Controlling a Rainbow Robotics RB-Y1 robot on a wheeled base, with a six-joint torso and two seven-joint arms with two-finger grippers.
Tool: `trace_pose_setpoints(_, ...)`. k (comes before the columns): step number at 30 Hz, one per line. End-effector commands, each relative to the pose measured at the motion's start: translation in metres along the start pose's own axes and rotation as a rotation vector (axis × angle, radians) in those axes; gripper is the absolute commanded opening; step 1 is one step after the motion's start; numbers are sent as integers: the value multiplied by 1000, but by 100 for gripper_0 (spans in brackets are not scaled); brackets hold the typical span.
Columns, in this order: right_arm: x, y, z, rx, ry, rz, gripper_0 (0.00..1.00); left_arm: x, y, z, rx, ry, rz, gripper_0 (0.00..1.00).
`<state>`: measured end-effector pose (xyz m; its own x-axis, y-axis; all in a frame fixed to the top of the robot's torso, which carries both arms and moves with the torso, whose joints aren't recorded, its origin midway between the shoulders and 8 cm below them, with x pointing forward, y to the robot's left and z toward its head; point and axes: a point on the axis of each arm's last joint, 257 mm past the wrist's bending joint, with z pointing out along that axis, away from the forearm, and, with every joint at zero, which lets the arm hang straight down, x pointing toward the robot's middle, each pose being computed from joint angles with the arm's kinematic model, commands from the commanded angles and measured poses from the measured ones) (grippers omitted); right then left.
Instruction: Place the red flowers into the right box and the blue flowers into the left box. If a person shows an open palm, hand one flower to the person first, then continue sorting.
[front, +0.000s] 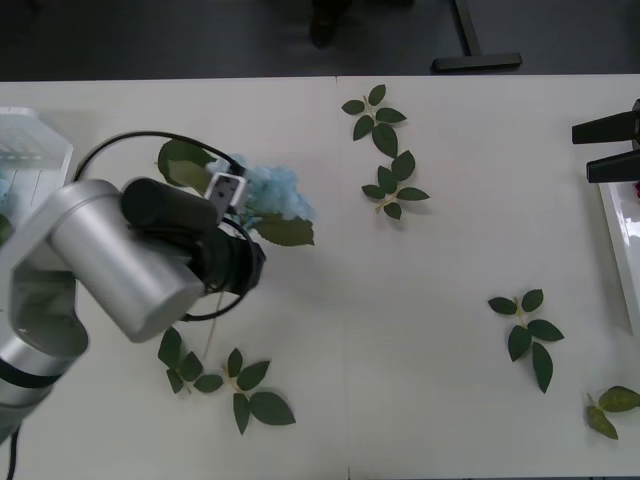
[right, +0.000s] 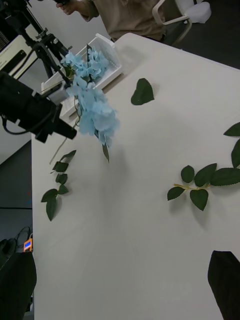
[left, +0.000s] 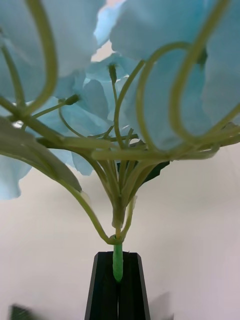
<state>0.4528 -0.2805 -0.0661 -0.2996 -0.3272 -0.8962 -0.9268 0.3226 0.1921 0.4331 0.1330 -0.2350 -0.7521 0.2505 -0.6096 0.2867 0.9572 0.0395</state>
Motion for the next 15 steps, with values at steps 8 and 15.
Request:
trace_pose_setpoints(8, -2, 4, -3, -1, 8, -7, 100, -46, 176, -110, -310, -7, -45, 0)
trace_pose_setpoints(15, -2, 4, -3, -1, 8, -7, 100, -39, 254, -140, -437, 75, -47, 0)
